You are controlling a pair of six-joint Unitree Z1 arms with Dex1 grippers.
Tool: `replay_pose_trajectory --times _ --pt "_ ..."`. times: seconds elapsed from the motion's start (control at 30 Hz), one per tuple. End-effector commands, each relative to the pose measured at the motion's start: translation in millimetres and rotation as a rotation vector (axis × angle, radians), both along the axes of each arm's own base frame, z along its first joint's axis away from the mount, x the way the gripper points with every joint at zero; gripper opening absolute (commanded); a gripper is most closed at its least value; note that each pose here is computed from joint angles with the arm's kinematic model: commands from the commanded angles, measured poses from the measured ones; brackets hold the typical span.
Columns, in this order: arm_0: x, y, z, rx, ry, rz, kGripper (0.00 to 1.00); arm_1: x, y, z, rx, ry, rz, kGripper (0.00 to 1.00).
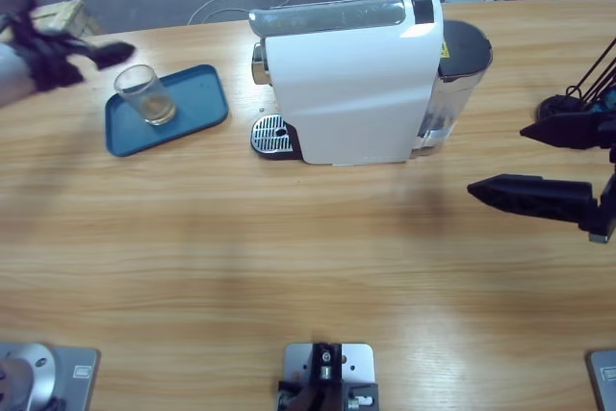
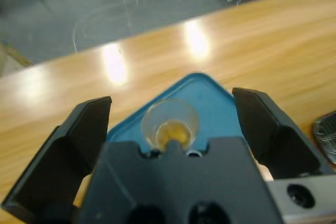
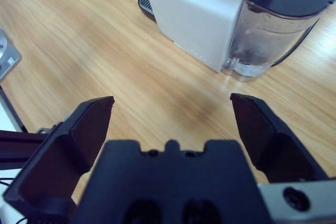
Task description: Pour coffee
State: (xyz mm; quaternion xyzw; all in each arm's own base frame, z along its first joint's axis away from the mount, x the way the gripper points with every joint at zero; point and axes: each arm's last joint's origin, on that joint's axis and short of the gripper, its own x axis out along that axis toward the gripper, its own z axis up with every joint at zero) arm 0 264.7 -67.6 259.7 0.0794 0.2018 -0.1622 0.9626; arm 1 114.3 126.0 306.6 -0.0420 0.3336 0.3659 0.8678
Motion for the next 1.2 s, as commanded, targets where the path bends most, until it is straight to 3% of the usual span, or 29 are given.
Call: replay_pose_trajectory --times 0.03,0.17,0.33,0.5,0.77,1.2 --pt "-103 -5 72 -0.080 0.085 -0.114 0.991 -16 -25 8 -0.041 -0.029 -0.084 1.000" --pt "-144 -15 83 -0.072 0.298 -0.336 0.987 -27 -42 22 -0.028 -0.105 -0.149 1.000" --pt "-188 -10 86 -0.174 0.309 -0.598 0.982 -31 -57 14 -0.172 -0.131 -0.246 1.000" --pt "-207 13 75 -0.117 0.206 -0.456 0.982 -40 -68 1 -0.177 -0.148 -0.252 1.000" --pt "-225 35 64 -0.108 0.134 -0.315 0.982 -41 -70 16 -0.218 -0.151 -0.254 1.000" --pt "-219 26 50 -0.065 0.197 -0.395 0.996 -48 -76 19 -0.238 -0.151 -0.217 0.995"
